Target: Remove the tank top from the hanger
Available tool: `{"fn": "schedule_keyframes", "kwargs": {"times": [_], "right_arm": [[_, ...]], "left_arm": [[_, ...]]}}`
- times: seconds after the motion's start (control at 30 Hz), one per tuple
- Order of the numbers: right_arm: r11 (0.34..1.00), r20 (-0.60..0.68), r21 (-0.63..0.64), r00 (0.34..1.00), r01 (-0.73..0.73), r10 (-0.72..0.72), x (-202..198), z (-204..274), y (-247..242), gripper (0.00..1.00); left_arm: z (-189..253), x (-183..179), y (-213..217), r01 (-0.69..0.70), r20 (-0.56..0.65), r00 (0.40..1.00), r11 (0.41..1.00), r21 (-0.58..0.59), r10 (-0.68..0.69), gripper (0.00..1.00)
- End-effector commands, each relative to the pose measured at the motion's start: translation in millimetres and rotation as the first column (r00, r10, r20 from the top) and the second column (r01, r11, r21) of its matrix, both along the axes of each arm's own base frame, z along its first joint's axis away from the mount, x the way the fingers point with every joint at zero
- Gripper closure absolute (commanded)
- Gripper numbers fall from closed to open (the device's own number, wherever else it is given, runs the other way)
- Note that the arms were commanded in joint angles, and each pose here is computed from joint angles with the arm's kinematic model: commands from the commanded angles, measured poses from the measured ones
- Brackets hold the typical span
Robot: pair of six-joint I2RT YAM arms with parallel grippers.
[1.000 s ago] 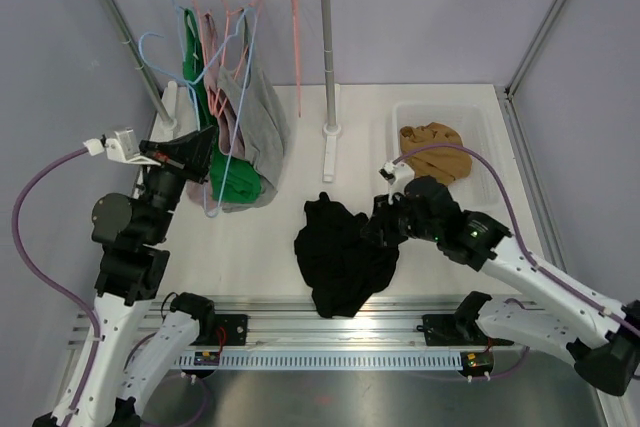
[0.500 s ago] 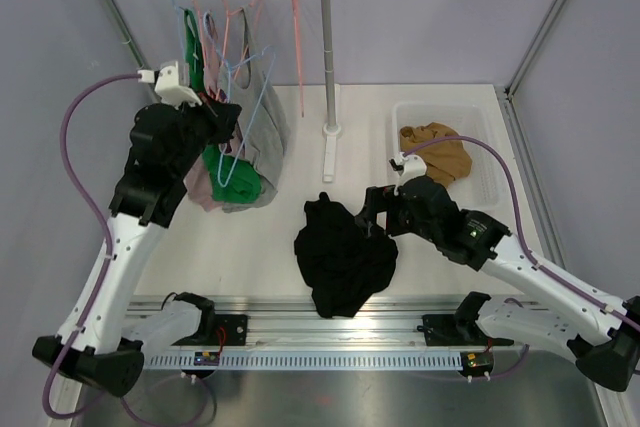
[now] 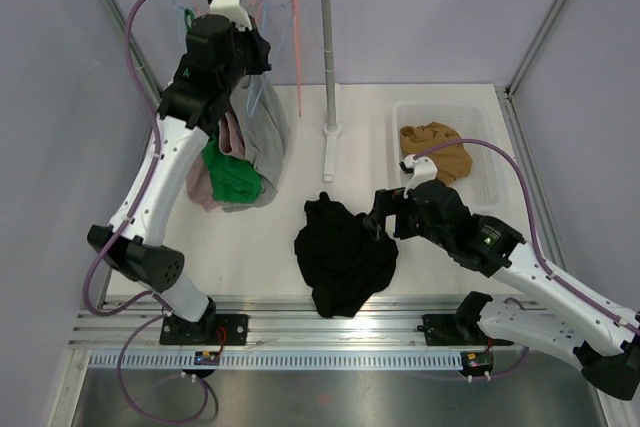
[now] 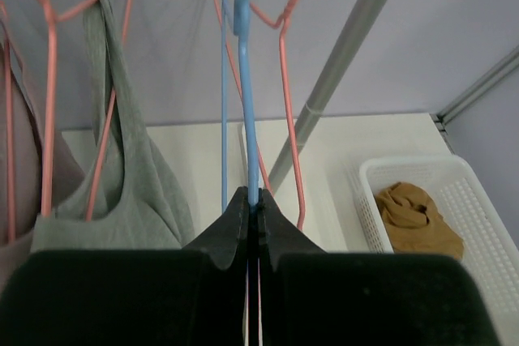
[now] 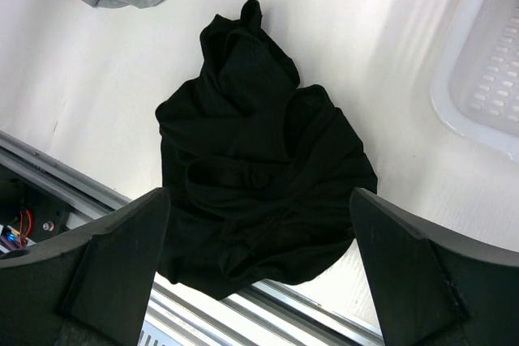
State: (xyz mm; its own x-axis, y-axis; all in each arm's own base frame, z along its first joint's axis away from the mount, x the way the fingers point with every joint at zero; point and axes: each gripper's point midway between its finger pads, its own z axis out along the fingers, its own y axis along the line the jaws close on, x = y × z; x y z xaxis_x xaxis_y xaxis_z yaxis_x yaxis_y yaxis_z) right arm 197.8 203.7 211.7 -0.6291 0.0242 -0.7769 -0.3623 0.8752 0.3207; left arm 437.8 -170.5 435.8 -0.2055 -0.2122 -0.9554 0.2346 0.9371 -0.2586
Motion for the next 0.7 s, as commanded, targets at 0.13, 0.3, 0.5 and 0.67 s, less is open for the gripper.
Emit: {"fn": "schedule_keyframes", "kwargs": {"times": [0.13, 0.3, 0.5, 0.67], "right_arm": [[1.000, 0.022, 0.001, 0.999, -0.023, 0.023, -1, 1, 2, 0.00], [1.000, 0.026, -0.004, 0.999, -0.025, 0.025, 0, -2, 2, 0.00], [1.000, 0.026, -0.010, 1.000, -0.017, 0.017, 2, -5, 2, 0.00], [0.998, -0.024, -0.037, 0.998, -0.060, 0.059, 3, -23, 15, 0.00]], "left_arm": [[28, 48, -5, -0.051, 0.053, 0.998, 0.995, 0.084, 0.046, 1.00], [-6, 63, -19, -0.015, -0.041, 0.999, 0.996, 0.090, 0.019, 1.00], [-20, 51, -27, 0.009, -0.064, 0.998, 0.994, 0.110, -0.002, 0.81], [-1, 29, -17, 0.008, -0.049, 0.999, 0.993, 0.115, -0.002, 0.42]]}}
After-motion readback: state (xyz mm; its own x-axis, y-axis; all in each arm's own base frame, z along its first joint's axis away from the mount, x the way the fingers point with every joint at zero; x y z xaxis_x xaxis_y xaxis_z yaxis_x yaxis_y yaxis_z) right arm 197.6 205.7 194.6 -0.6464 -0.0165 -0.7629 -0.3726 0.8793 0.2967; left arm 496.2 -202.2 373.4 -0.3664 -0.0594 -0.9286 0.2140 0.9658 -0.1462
